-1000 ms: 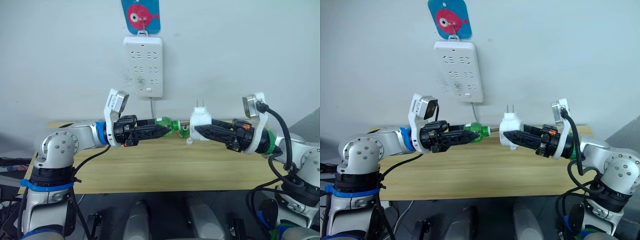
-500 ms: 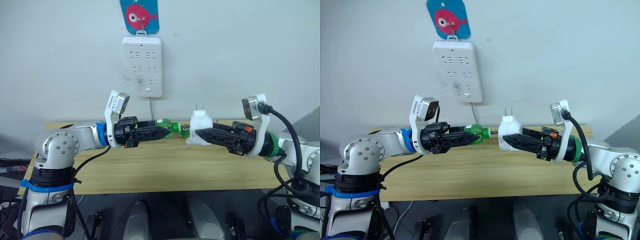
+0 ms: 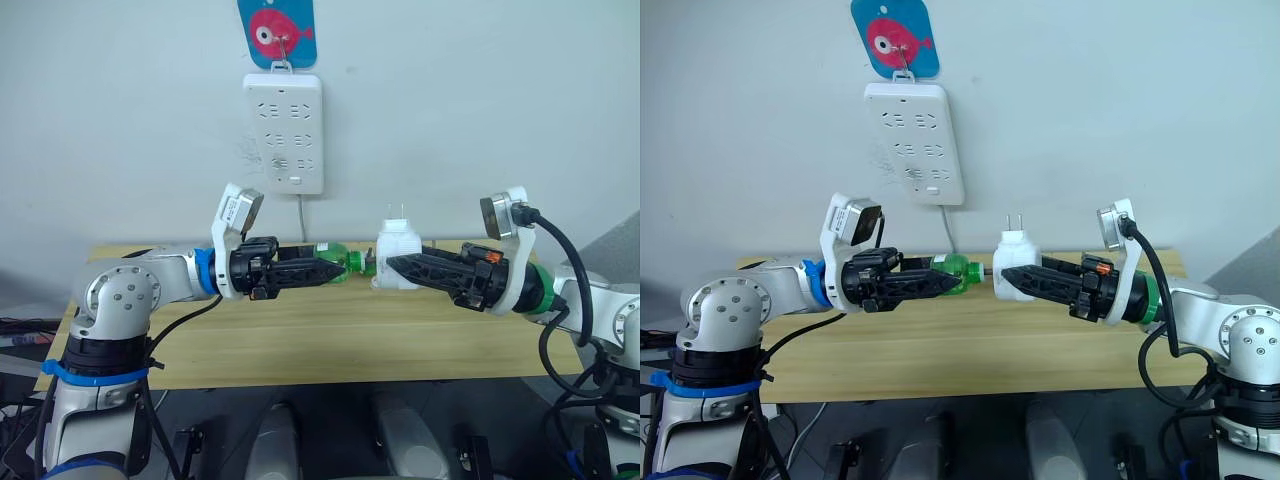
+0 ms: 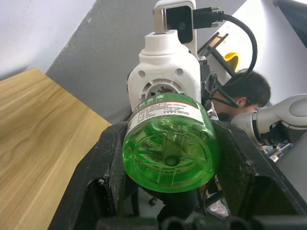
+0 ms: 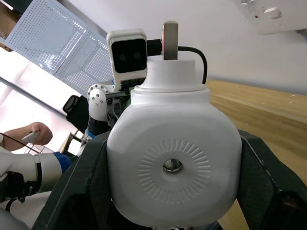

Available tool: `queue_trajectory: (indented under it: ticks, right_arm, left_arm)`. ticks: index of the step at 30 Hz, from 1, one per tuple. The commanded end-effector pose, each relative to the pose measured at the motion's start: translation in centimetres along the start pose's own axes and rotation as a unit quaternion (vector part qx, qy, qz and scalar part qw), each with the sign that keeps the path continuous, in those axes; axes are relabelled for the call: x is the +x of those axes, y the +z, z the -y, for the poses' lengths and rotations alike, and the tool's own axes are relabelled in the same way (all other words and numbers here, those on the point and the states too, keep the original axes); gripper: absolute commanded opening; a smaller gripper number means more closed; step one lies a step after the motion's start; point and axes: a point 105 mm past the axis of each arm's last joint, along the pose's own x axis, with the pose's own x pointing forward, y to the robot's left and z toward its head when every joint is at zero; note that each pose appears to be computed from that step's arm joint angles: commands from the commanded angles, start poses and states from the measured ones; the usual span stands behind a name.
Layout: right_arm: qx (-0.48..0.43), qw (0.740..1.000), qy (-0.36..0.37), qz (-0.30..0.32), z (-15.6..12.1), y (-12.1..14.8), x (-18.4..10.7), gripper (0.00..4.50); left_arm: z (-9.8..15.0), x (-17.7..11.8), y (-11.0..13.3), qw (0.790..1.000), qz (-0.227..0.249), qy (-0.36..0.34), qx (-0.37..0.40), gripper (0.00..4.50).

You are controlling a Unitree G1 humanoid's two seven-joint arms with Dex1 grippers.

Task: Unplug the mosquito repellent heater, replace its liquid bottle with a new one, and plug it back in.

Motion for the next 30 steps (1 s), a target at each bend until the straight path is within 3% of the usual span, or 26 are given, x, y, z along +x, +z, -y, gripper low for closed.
queue_trajectory:
  ticks: [1, 15, 30]
  right_arm:
    - [-0.011, 0.999, 0.030, 0.005, -1.5, 0.3, 0.3, 2.97]
    - [-0.011, 0.999, 0.038, -0.019, -1.7, -0.4, 1.0, 2.97]
    - [-0.005, 0.998, 0.057, -0.031, -2.4, -0.7, 1.1, 2.97]
  left_arm:
    - [0.9, 0.4, 0.1, 1.000, -0.002, -0.021, 0.015, 2.32]
    - [1.5, 1.0, 0.4, 0.999, 0.011, -0.047, 0.006, 2.32]
    - [0.6, 1.1, 0.1, 0.999, 0.005, -0.025, 0.019, 2.32]
